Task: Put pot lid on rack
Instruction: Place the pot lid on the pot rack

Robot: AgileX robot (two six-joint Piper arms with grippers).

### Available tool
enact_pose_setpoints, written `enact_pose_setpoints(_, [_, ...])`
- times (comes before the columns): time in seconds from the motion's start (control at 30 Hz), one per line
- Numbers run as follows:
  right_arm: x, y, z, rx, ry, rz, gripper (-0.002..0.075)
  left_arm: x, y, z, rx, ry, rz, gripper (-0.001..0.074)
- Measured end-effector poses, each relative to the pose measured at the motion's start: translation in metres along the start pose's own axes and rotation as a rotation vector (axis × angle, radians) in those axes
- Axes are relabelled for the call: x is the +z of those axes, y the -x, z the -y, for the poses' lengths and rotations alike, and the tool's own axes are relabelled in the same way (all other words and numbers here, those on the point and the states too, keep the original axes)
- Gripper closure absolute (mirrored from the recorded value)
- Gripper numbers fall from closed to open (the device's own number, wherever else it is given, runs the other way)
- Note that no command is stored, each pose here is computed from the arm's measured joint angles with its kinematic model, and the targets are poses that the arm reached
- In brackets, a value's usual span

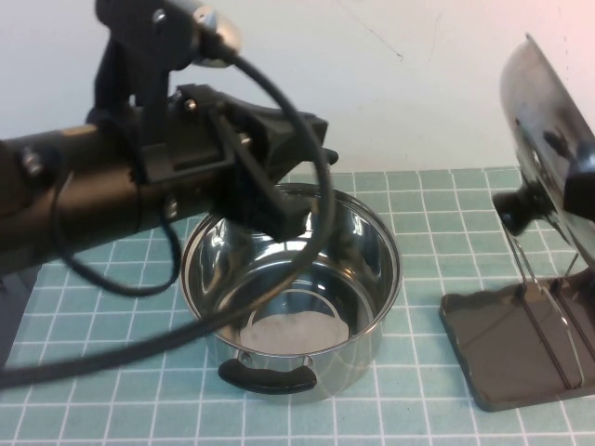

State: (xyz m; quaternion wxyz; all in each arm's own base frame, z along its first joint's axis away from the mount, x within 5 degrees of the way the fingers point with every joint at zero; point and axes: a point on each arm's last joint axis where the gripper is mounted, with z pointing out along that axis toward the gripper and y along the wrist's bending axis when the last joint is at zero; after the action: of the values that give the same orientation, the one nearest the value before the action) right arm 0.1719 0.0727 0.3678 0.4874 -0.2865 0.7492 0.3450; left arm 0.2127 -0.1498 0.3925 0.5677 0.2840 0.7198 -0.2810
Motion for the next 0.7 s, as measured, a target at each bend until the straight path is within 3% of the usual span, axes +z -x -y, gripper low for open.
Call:
enact_pose_setpoints(0.2, [0.001, -0.012, 0.010, 0.014, -0.089, -0.059, 0.0715, -0.014, -0.013, 0.002, 0.011, 0.030, -0.024, 0.0732])
enact_pose_setpoints(0.5, [0.022, -0.028, 0.032, 0.112, -0.067, -0.082, 0.0715, -0.011, -0.051, -0.001, -0.060, 0.044, -0.121, 0.0733])
enact_pose_setpoints(0.7, [0.038, -0.036, 0.052, 0.196, -0.059, -0.099, 0.0715, -0.011, -0.055, 0.000, -0.074, 0.032, -0.135, 0.0733])
